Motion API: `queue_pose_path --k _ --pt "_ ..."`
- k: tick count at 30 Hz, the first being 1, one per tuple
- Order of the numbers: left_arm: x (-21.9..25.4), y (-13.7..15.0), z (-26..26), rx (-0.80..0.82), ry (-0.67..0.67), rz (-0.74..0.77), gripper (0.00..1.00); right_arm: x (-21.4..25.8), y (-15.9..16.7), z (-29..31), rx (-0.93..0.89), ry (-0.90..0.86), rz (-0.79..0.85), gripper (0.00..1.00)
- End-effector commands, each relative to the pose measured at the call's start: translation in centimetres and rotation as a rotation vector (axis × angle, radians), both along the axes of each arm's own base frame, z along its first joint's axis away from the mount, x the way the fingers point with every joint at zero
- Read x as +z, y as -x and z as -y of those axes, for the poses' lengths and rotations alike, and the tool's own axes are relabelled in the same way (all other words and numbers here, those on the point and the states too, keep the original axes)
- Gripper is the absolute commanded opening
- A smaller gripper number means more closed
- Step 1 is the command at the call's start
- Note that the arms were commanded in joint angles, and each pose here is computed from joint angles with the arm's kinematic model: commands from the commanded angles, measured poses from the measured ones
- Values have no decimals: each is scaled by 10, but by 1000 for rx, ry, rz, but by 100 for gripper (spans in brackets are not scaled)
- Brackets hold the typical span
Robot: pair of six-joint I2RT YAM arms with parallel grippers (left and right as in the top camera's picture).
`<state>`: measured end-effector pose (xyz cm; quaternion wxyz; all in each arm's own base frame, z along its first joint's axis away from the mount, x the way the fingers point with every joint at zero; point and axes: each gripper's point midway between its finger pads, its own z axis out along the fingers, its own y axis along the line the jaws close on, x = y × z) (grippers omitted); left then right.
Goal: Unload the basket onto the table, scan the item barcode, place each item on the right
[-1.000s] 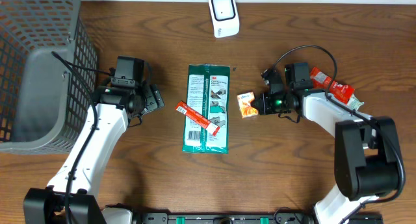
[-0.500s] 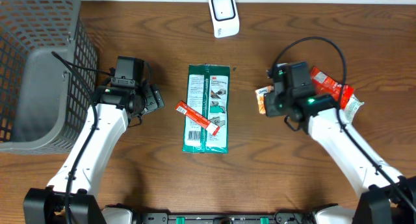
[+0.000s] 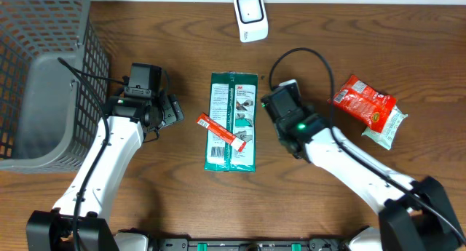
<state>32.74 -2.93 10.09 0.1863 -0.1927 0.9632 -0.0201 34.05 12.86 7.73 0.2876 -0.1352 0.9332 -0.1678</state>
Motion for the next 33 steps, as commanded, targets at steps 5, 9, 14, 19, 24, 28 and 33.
queue_pose_path --k 5,9,14,19,24,28,33 --pt "2 -3 -2 8 -6 5 88 -28 -2 -7 -4 115 -1 1" --pt "2 -3 -2 8 -6 5 89 -32 -3 -11 5 114 0 8" --pt "2 -3 -2 8 -6 5 89 -30 -5 -13 4 105 11 24" --pt "2 -3 -2 8 -6 5 89 -28 -7 -15 4 99 17 33" --pt "2 -3 -2 8 -6 5 89 -26 -8 -22 16 63 9 37" --pt "2 -3 -2 8 -6 5 89 -22 -12 -23 12 36 6 36" --pt "2 -3 -2 8 -6 4 89 -5 -17 -22 -13 -80 -53 36"
